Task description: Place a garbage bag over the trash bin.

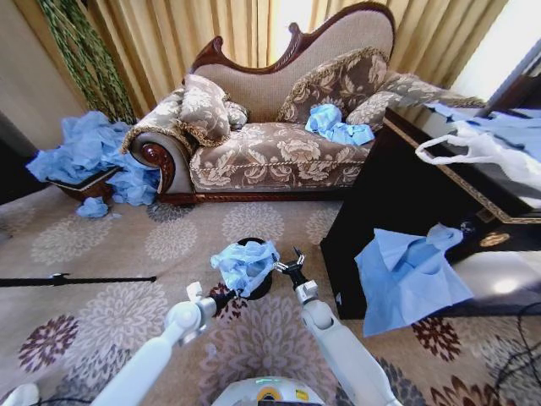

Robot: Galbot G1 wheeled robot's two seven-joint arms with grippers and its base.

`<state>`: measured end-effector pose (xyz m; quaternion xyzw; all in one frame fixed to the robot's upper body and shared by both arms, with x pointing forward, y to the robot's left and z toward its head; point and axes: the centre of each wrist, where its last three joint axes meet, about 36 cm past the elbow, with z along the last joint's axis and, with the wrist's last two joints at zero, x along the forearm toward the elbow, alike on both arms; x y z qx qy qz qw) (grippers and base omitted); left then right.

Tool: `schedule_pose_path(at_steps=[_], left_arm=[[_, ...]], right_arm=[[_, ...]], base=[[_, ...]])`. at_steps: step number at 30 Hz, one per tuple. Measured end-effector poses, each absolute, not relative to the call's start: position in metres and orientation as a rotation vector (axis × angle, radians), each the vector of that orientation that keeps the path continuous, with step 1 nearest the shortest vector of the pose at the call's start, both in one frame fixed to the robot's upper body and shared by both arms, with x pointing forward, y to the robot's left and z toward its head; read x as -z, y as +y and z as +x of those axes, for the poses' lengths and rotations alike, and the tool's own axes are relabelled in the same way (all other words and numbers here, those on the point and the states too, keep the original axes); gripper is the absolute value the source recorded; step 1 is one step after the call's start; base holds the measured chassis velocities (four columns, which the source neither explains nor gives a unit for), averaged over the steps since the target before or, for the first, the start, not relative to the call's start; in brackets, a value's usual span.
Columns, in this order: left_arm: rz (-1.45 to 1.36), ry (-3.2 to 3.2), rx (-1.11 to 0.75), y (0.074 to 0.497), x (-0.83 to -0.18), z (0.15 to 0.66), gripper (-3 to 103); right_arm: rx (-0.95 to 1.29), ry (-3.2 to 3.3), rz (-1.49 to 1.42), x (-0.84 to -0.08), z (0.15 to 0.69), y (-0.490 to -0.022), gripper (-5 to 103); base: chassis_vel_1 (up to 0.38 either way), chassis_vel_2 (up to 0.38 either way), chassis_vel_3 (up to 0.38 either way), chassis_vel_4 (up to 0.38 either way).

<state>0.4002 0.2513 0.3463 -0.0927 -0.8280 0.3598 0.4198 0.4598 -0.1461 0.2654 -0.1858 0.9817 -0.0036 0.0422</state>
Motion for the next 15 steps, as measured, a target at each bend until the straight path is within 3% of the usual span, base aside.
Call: schedule_pose_path(at_steps=[12,14,15], left_arm=[[-0.176,-2.091,-0.948,0.232,-0.330,0.408,-1],[-0.150,-2.119,-0.912,0.249,-0.336,0.397,10],[-0.150,-2.119,-0.912,0.249,-0.336,0.397,10]], right_arm=[[0.018,2.993,-0.556,-0.272,0.461,-0.154,100],[0.012,2.987,-0.554,-0.275,0.458,-0.155,100],[0.012,2.987,-0.554,-0.275,0.458,-0.155,100]], base=[[0.000,0.000,0.000,0.000],[0.000,0.000,0.000,0.000],[0.000,0.000,0.000,0.000]])
